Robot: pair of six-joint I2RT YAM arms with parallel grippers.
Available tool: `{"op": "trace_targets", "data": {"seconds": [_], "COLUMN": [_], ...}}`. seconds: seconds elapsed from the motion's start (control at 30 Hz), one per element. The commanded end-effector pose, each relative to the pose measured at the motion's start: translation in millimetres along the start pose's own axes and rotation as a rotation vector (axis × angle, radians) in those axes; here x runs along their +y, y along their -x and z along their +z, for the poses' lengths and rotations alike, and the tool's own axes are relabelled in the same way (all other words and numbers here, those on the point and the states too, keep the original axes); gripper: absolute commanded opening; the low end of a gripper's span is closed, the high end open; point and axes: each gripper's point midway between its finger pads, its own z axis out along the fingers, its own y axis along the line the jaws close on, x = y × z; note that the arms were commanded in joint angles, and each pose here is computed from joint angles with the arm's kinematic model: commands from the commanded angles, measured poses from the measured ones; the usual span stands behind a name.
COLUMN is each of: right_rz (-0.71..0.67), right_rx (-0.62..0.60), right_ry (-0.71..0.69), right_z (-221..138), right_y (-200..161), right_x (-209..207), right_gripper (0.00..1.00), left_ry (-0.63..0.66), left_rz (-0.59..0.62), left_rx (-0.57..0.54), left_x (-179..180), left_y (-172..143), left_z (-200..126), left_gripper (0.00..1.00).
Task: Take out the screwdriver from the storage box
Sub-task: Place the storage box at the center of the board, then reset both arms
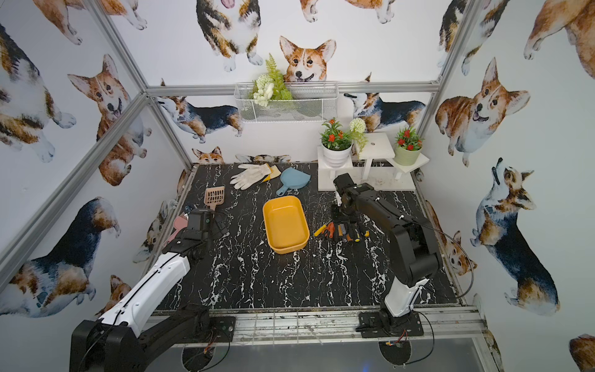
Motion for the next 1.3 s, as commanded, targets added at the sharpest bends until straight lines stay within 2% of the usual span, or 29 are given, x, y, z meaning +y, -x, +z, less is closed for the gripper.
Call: {"op": "trace_targets", "data": {"seconds": [0.0, 0.13, 0.3, 0.33, 0.37, 0.4, 0.5, 0.7, 0.87, 0.97, 1.1, 1.27], "right_rz": [-0.042, -0.065, -0.085, -0.088, -0.090, -0.093, -0.086, -0.087, -0.103, -0.092, -0.077, -0.073], "right_rx": [-0.128, -0.223, -0.269, -0.279, -0.288, -0.296, -0.306, -0.346, -0.401, -0.434, -0.465, -0.469], "right_ry": [-0.007, -0.027, -0.058, -0.063, -0.065, -0.067, -0.091, -0.198, -0.282, -0.349, -0.449, -0.476], "right_z": [-21.3, -48.7, -69.9, -73.0, -75.1, -76.5, -79.2, -84.1, -92.8, -101.7, -113.6, -116.7], "right_y": [17.0, 26.1, 26.9, 26.9, 26.7, 26.3, 25.8, 25.7, 25.1, 27.2, 26.8, 22.8], "right_x": [-0.3, -5.0, -12.0, -13.2, -14.2, -15.1, -21.3, -41.2, -57.8, -70.7, -90.2, -104.5], "right_gripper": [0.52, 0.55, 0.62, 0.66, 0.85, 1.00, 1.00, 1.00, 1.00, 1.00, 1.00, 1.00], "left_ry": [0.019, 0.092, 0.136, 0.145, 0.159, 0.176, 0.200, 0.132, 0.095, 0.114, 0.082, -0.001], "left_rz": [0.005, -0.012, 0.031, 0.051, 0.067, 0.083, 0.106, 0.053, 0.081, 0.126, 0.144, 0.160], "left_rx": [-0.049, -0.129, -0.244, -0.260, -0.269, -0.283, -0.330, -0.387, -0.361, -0.314, -0.352, -0.349], "left_x": [4.5, 18.1, 24.7, 25.2, 26.9, 28.4, 30.7, 21.1, 7.4, 2.2, -5.8, -14.9], "left_y": [10.2, 20.8, 36.9, 39.2, 40.8, 42.7, 44.2, 44.9, 40.5, 36.9, 41.7, 34.7], "left_z": [2.3, 4.4, 3.7, 4.1, 4.6, 5.5, 11.6, 37.0, 67.5, 82.9, 87.7, 96.6], "left_gripper": [1.00, 1.00, 1.00, 1.00, 1.00, 1.00, 1.00, 1.00, 1.00, 1.00, 1.00, 1.00]}}
